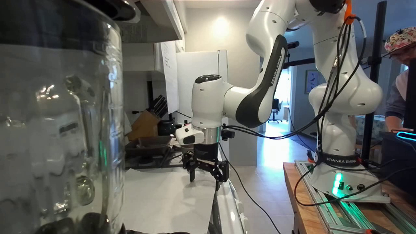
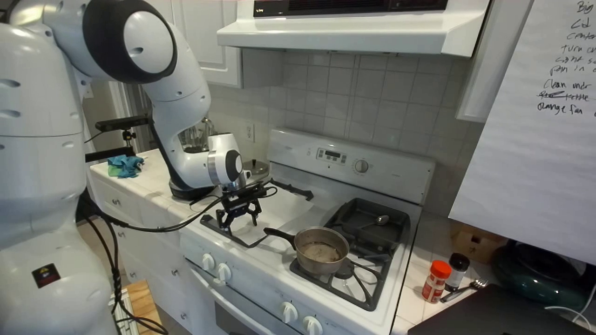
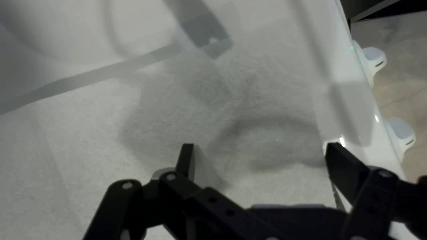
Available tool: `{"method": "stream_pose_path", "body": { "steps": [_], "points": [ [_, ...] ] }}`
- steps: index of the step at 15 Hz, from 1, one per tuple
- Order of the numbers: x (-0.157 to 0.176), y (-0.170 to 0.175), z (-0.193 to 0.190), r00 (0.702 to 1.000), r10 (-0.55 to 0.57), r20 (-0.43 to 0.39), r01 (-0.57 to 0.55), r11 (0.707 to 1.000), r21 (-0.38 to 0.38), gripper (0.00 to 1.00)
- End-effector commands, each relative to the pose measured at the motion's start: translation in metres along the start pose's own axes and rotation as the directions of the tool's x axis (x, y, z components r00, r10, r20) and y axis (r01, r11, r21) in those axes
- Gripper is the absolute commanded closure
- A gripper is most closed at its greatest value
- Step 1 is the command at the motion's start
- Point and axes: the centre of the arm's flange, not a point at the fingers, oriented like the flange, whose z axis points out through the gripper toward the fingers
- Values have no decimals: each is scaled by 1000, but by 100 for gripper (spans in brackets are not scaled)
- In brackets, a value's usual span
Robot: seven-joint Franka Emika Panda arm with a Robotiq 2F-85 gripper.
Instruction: Fold the paper towel in half
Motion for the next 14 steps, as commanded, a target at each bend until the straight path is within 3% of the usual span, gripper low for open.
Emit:
{"method": "stream_pose_path", "body": {
  "steps": [1,2,4,6,10,12,14],
  "points": [
    [0,-5,12,1000,3,-29,-4,999,-32,11],
    [0,-6,11,999,3,-36,-5,999,-35,16],
    [0,-5,8,998,9,-55,-11,999,-41,41],
    [0,-4,2,997,13,-72,-17,999,-49,50],
    [2,-2,-12,995,13,-99,-19,998,-66,50],
    [3,-2,-18,996,11,-93,-16,999,-48,45],
    [3,-2,-32,995,18,-95,-19,1000,-15,49]
  ]
}}
